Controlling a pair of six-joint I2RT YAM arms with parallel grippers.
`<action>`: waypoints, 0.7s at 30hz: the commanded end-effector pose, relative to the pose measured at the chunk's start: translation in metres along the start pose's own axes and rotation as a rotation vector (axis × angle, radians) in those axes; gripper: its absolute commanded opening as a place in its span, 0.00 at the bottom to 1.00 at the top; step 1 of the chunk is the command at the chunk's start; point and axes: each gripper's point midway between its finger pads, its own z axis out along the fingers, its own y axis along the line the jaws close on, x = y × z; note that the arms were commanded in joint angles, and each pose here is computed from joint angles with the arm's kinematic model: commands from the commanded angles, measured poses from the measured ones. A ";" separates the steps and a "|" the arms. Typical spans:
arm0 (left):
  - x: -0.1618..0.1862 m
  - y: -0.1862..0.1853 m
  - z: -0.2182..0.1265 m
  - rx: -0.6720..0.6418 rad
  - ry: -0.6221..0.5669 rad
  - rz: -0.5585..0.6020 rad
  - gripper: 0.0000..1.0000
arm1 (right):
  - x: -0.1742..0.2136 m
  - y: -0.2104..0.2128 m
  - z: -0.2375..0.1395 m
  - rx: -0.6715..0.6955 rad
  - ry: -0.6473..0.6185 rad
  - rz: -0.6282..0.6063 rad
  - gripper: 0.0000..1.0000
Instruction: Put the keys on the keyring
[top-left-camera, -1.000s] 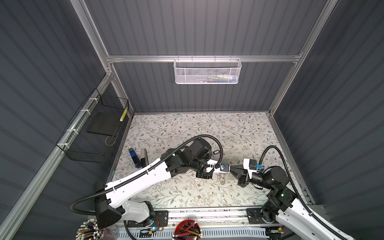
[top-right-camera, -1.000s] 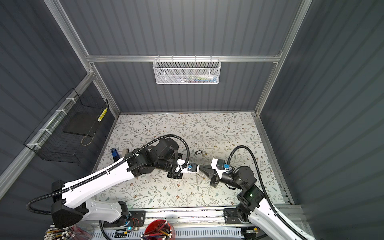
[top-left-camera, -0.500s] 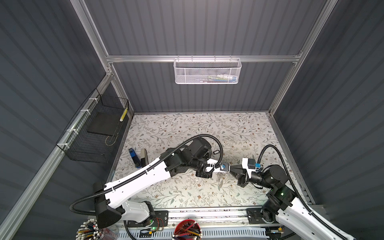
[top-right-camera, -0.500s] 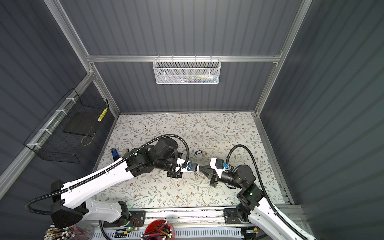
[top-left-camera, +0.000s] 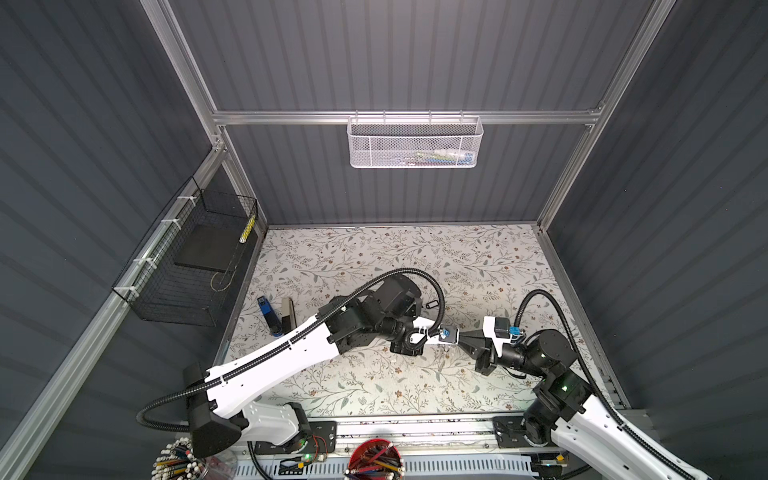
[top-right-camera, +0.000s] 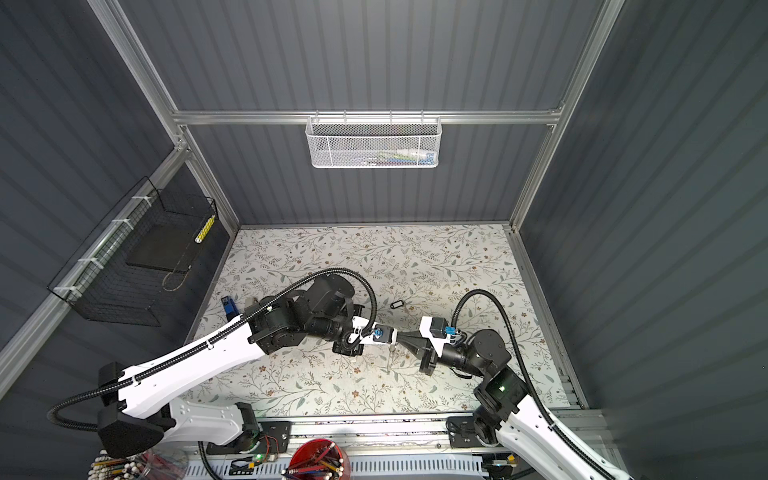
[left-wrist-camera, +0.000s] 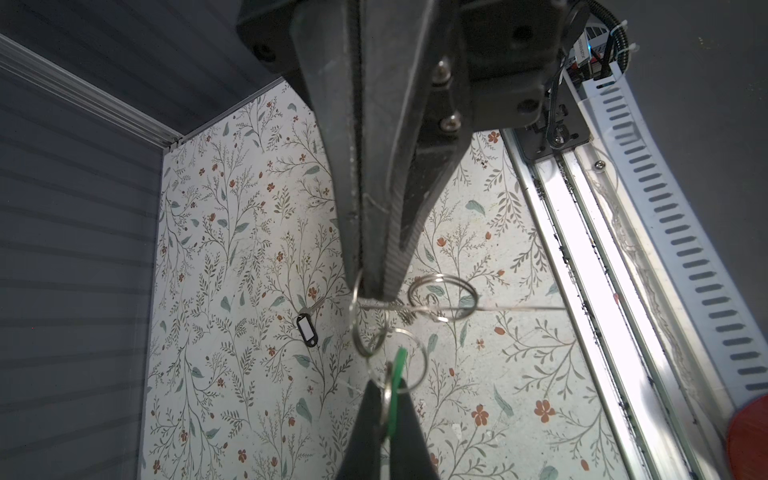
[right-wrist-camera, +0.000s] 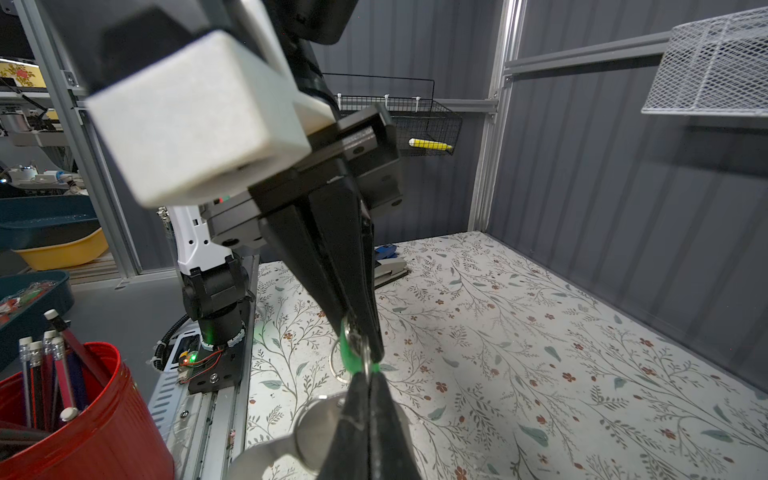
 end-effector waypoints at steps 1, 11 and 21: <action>-0.008 0.007 -0.015 -0.034 -0.005 0.036 0.00 | -0.015 0.002 -0.001 -0.013 -0.029 -0.018 0.00; -0.011 0.019 -0.024 -0.052 0.037 0.071 0.00 | -0.002 -0.009 0.000 0.051 0.052 -0.019 0.00; -0.007 0.018 -0.009 0.001 0.081 0.080 0.00 | -0.008 -0.016 0.002 0.082 0.040 -0.028 0.00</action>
